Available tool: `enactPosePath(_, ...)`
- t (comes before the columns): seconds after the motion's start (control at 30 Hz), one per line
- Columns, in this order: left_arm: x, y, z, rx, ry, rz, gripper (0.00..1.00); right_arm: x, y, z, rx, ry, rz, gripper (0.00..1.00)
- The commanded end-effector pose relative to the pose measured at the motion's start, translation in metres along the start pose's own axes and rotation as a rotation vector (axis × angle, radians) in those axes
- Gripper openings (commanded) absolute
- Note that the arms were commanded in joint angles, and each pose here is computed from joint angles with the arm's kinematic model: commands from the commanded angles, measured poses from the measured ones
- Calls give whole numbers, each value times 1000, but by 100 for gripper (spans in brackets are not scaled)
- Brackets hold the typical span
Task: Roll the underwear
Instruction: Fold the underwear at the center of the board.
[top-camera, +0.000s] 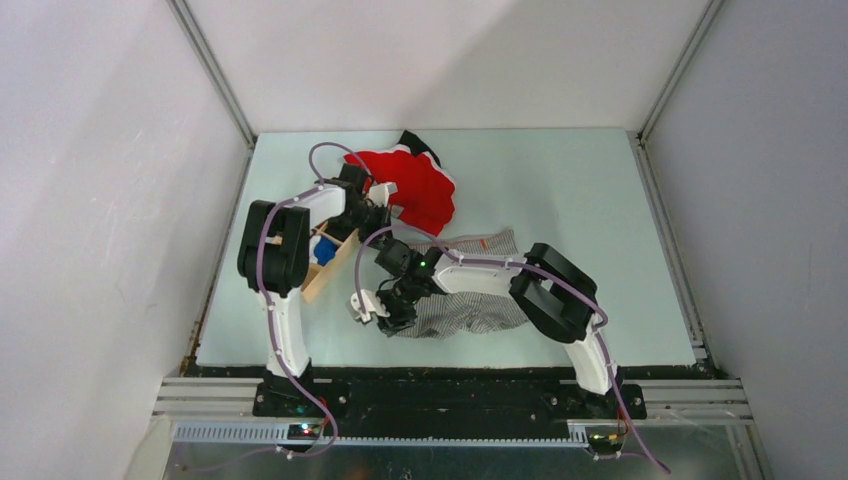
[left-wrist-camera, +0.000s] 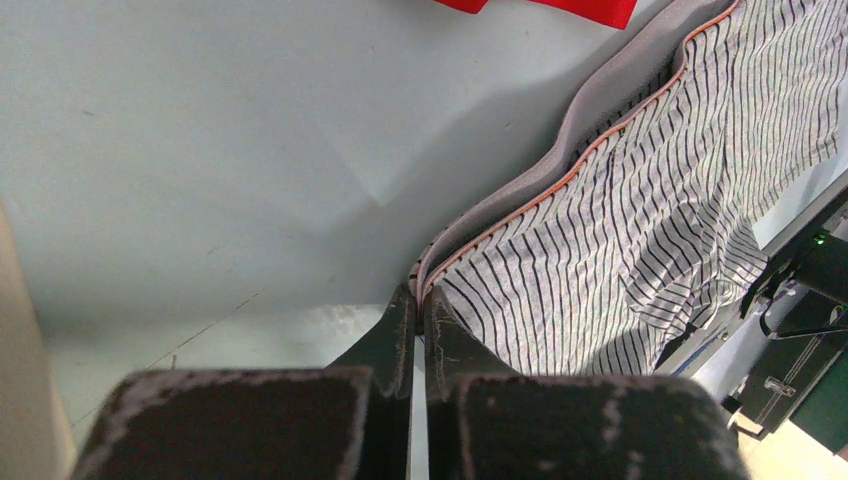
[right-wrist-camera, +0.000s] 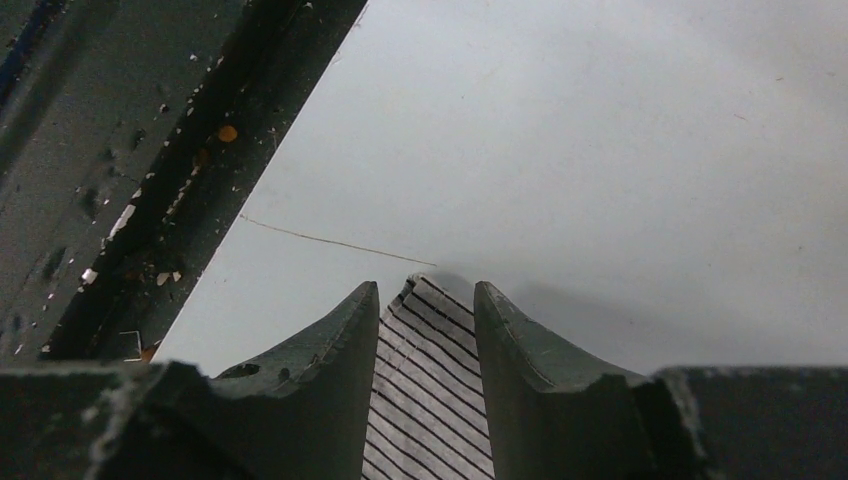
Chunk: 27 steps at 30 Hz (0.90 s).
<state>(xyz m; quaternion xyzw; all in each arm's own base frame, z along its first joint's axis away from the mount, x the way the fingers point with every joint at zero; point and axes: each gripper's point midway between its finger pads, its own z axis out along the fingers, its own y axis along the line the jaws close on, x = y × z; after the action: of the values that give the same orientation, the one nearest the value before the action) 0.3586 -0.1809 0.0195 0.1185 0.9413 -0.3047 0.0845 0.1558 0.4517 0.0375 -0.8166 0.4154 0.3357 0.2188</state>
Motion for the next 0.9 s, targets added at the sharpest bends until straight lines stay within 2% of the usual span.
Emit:
enactPosePath(0.0,-15,-6,-14,-6,-45,27,0,-13,-13,5,14,-32,-34,44)
enactPosePath(0.13,-16,-6,-14,-3,-44,27,0,-11,-14,11,0,-21,-26,39)
enactPosePath(0.2,-17,-6,-15,-4,-44,28,0,-12,-13,12,-6,-25,-27,33)
enactPosePath(0.43,-21,-8,-25,1,-43,28,0,-23,-19,7,7,-52,-21,1)
enactPosePath(0.7,-45,-29,-67,18,-100,59,0,-99,-56,-45,143,-283,-16,0)
enactPosePath(0.87,-57,-46,-84,46,-93,39,0,-110,-66,-71,196,-328,18,0)
